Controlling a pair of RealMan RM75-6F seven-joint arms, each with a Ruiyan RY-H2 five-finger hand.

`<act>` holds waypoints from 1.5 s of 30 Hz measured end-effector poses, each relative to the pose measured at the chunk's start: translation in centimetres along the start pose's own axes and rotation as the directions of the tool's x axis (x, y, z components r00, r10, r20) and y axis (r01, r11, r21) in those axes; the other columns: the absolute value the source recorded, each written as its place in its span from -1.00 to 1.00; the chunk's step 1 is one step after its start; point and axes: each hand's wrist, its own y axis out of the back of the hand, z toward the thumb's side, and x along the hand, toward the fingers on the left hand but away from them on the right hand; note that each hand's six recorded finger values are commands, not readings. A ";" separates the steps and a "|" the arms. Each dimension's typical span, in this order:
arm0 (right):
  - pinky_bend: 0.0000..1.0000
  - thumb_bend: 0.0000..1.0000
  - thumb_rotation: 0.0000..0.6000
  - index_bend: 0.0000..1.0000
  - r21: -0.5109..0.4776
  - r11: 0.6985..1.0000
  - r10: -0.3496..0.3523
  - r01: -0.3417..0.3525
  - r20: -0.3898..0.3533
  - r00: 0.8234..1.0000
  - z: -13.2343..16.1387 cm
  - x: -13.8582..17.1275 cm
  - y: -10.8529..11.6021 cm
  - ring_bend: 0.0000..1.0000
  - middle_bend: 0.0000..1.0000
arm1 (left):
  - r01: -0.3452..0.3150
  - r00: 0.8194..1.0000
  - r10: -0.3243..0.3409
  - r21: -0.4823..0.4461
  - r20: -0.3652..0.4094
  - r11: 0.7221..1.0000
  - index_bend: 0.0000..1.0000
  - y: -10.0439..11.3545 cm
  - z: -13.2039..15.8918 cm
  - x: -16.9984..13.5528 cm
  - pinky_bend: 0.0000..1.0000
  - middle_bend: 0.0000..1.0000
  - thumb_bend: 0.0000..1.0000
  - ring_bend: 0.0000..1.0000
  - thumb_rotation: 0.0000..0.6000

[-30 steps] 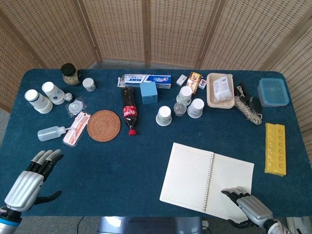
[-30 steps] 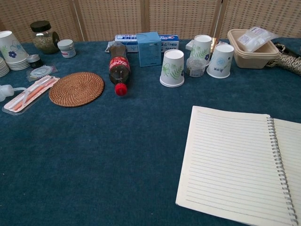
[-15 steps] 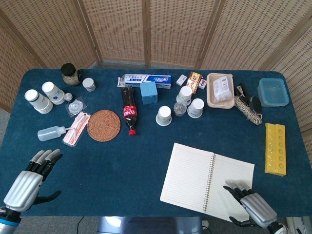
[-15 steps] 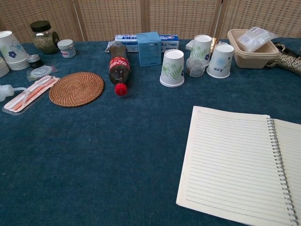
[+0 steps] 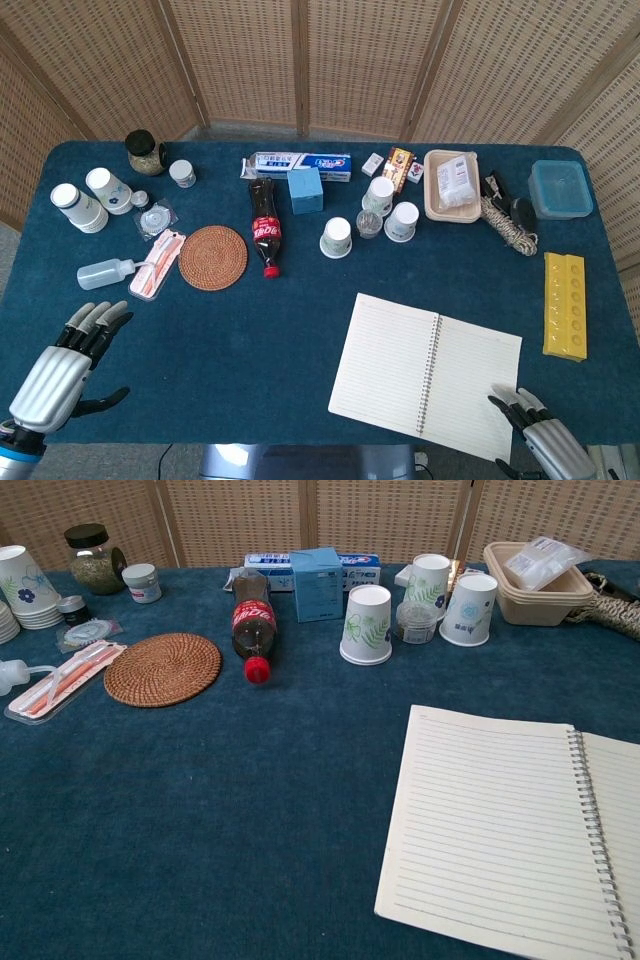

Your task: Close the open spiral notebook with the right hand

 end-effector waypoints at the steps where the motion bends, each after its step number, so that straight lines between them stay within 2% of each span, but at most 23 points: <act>1: -0.96 -0.32 0.33 -1.00 -0.004 1.000 -0.003 0.003 0.003 1.000 -0.1 0.3 -0.2 -1.00 -1.00 | -0.001 1.000 0.001 0.001 0.002 1.000 -1.00 0.1 0.1 0.0 -1.00 -1.00 -0.86 -1.00 1.00; 9: -0.96 -0.34 0.40 -1.00 0.002 1.000 -0.025 0.025 0.020 0.999 -1.0 1.5 -1.6 -1.00 -1.00 | -0.004 1.000 0.004 -0.003 0.009 1.000 -1.00 0.0 0.6 0.1 -1.00 -1.00 -0.85 -1.00 1.00; 13: -0.96 -0.42 0.46 -1.00 0.024 0.999 -0.028 0.028 0.016 0.999 -1.0 1.3 -2.3 -1.00 -1.00 | -0.009 1.000 0.009 0.001 0.008 1.000 -1.00 0.1 0.7 0.2 -1.00 -1.00 -0.86 -1.00 1.00; 17: -0.96 -0.48 0.63 -1.00 0.050 0.998 -0.033 0.032 0.012 0.999 -1.0 1.0 -2.7 -1.00 -1.00 | -0.011 1.000 0.011 0.002 0.003 1.000 -1.00 0.2 0.6 0.1 -1.00 -1.00 -0.86 -1.00 1.00; 21: -0.96 -0.55 0.96 -1.00 0.091 0.994 -0.059 0.058 0.002 0.998 -0.9 0.8 -2.5 -1.00 -1.00 | -0.017 1.000 0.017 0.001 -0.001 1.000 -1.00 0.3 0.6 0.0 -1.00 -1.00 -0.86 -1.00 1.00; 22: -0.96 -0.55 0.99 -1.00 0.103 0.992 -0.069 0.068 0.001 0.998 -0.9 0.7 -2.4 -1.00 -1.00 | -0.018 1.000 0.018 -0.002 -0.001 1.000 -1.00 0.3 0.6 0.0 -1.00 -1.00 -0.86 -1.00 1.00; 27: -0.96 -0.56 1.00 -1.00 0.169 0.978 -0.121 0.121 -0.010 0.993 -0.7 0.0 -2.3 -1.00 -1.00 | -0.021 1.000 0.021 -0.008 -0.002 1.000 -1.00 0.3 0.6 0.0 -1.00 -1.00 -0.86 -1.00 1.00; 32: -0.90 -0.50 1.00 -1.00 0.193 0.971 -0.139 0.141 -0.022 0.990 -0.5 -0.5 -2.5 -1.00 -1.00 | -0.024 1.000 0.024 -0.008 -0.003 1.000 -1.00 0.4 0.6 -0.1 -1.00 -1.00 -0.86 -1.00 1.00; 34: -0.88 -0.39 1.00 -0.93 0.187 0.971 -0.145 0.149 -0.034 0.989 -0.3 -0.7 -2.5 -1.00 -1.00 | -0.025 1.000 0.025 -0.008 -0.006 1.000 -1.00 0.5 0.5 -0.1 -1.00 -1.00 -0.86 -1.00 1.00; 36: -0.85 -0.26 1.00 -0.69 0.161 0.974 -0.155 0.160 -0.047 0.987 0.0 -1.0 -2.5 -1.00 -1.00 | -0.025 1.000 0.025 -0.009 -0.008 1.000 -1.00 0.5 0.4 -0.1 -1.00 -1.00 -0.86 -1.00 1.00; 39: -0.79 -0.20 1.00 -0.33 0.126 0.976 -0.170 0.177 -0.066 0.983 0.3 -1.3 -2.4 -1.00 -1.00 | -0.023 1.000 0.023 -0.012 -0.011 1.000 -1.00 0.4 0.3 -0.1 -1.00 -1.00 -0.86 -1.00 1.00; 41: -0.76 -0.20 1.00 -0.21 0.107 0.975 -0.185 0.193 -0.077 0.980 0.6 -1.5 -2.2 -1.00 -1.00 | -0.023 1.000 0.023 -0.015 -0.012 1.000 -1.00 0.4 0.2 -0.1 -1.00 -1.00 -0.86 -1.00 1.00; 45: -0.74 -0.21 1.00 -0.23 0.081 0.967 -0.233 0.243 -0.108 0.966 1.3 -2.3 -1.6 -1.00 -1.00 | -0.024 1.000 0.024 -0.019 -0.012 1.000 -1.00 0.4 0.2 -0.2 -1.00 -1.00 -0.86 -1.00 1.00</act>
